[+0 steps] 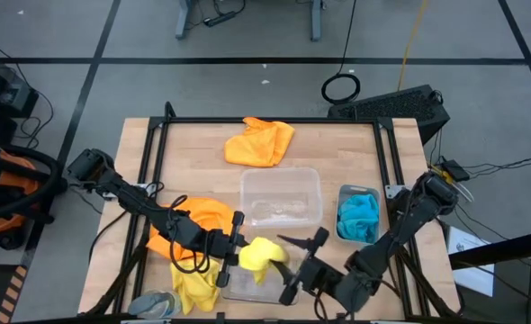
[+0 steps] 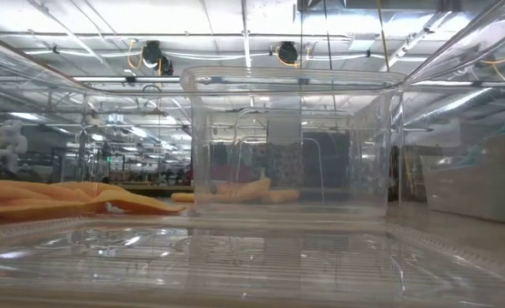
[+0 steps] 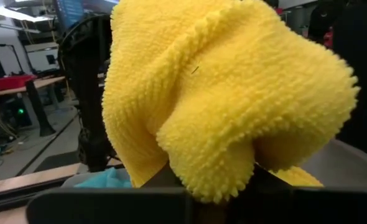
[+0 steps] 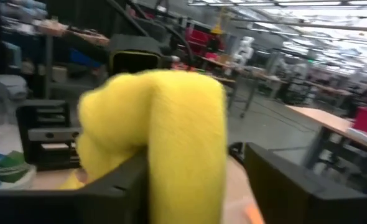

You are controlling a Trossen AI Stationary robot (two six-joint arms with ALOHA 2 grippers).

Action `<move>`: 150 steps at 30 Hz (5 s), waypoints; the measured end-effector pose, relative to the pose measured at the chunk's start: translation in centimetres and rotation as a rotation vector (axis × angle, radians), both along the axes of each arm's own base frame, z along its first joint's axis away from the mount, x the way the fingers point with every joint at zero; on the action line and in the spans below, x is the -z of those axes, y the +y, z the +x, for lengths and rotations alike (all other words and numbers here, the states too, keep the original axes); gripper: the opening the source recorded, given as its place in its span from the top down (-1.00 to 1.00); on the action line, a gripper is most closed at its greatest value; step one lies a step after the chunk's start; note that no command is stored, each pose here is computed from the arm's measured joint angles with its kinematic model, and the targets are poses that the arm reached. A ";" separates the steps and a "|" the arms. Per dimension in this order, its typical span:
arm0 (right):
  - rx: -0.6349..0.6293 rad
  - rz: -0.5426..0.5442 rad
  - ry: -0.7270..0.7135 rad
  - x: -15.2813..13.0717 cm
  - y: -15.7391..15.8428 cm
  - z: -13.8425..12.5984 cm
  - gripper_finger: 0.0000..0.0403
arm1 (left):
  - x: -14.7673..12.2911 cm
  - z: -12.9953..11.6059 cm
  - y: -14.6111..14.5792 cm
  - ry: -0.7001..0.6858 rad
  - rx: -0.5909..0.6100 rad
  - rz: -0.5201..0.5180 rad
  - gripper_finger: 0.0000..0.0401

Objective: Sort microfiber towel by color & place in baskets
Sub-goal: Put the right yellow microfiber cloth into the transparent bin

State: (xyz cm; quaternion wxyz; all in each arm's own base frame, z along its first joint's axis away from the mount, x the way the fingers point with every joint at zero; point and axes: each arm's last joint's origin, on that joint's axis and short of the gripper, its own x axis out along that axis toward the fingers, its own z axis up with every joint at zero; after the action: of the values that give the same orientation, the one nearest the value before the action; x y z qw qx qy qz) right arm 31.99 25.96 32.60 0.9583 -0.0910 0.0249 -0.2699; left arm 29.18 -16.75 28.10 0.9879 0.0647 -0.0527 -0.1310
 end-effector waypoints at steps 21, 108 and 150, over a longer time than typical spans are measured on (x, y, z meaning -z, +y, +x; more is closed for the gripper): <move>-0.088 -0.110 0.108 2.0 5.6 -6.5 -0.40 | 0.0 0.0 2.7 0.109 -0.242 0.141 0.87; -0.443 0.354 0.512 10.6 -2.2 4.5 0.97 | 8.5 -1.1 0.0 0.814 0.044 -0.021 0.54; -0.500 0.480 0.694 11.7 -2.7 3.8 0.99 | 4.8 -2.8 0.3 0.773 0.178 -0.108 -0.06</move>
State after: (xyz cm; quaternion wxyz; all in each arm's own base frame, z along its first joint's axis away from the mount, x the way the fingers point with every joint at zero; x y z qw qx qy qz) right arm 35.83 23.25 20.90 0.9227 0.0448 0.3818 0.0280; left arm 26.38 -16.42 23.29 0.9217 -0.0462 0.3104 -0.2279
